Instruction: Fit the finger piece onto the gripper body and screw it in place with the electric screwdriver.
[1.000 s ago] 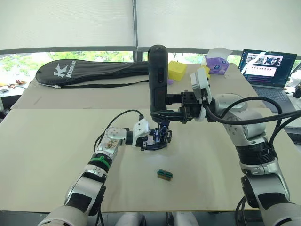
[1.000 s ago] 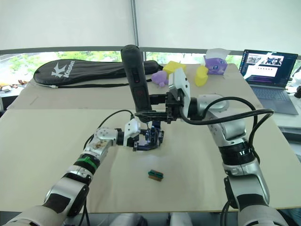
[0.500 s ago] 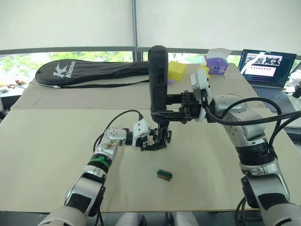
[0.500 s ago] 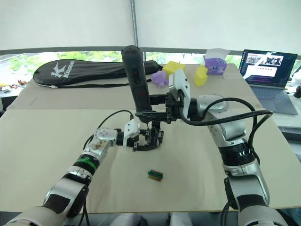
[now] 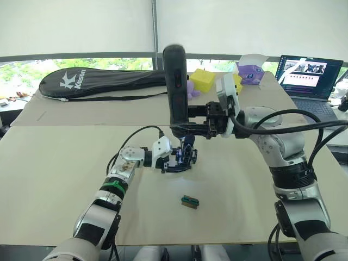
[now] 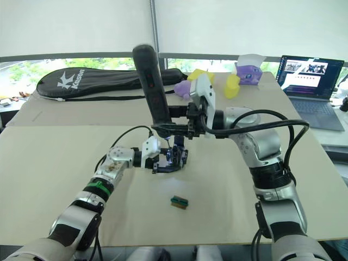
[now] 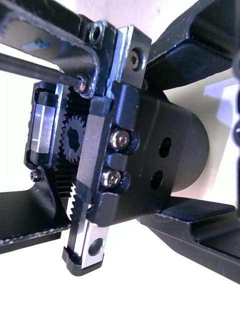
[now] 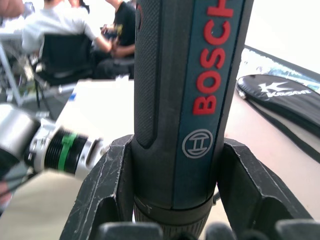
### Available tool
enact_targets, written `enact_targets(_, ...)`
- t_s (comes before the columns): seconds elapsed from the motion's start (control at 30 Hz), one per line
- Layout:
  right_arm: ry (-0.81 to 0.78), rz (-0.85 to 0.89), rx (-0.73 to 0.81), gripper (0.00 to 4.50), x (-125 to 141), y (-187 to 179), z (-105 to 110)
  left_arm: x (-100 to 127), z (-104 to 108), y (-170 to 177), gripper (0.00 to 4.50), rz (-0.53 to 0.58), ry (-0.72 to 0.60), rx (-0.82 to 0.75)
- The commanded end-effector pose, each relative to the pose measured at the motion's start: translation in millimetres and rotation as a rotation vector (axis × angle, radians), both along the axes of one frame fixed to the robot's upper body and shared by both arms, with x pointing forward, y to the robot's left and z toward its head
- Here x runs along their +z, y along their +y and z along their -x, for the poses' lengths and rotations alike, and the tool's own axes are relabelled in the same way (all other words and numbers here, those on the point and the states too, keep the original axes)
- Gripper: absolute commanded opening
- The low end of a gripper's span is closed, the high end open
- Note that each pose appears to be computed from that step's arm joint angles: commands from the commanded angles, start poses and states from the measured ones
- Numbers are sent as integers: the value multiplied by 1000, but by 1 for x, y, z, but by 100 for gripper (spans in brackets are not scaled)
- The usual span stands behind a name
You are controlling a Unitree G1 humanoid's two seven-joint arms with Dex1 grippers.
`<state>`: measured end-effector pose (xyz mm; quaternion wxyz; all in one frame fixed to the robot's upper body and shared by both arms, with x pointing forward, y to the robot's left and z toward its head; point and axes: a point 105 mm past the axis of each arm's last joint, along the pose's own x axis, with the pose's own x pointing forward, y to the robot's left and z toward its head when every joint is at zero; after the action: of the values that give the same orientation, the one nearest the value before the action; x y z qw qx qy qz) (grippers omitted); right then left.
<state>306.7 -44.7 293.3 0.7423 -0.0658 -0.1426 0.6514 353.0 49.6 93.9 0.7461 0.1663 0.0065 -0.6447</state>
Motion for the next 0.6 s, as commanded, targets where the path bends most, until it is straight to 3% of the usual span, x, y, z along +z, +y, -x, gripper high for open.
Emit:
enact_targets(0.03, -199, -116, 82, 196, 58, -6, 38, -2, 2, 2, 257, -32, -14, -16)
enact_targets(0.33, -126, -108, 202, 196, 52, -3, 63, -2, -3, 6, 257, -56, -4, 1)
enact_targets(0.37, -108, -99, 227, 196, 49, -4, 68, 0, -4, 9, 360, -58, 0, 2)
enact_targets(0.43, -81, -72, 266, 196, 43, -5, 76, 3, -4, 17, 444, -71, -5, -3)
enact_targets(0.6, -37, -6, 311, 196, 20, -12, 90, 16, 10, 46, 450, -125, -22, -79)
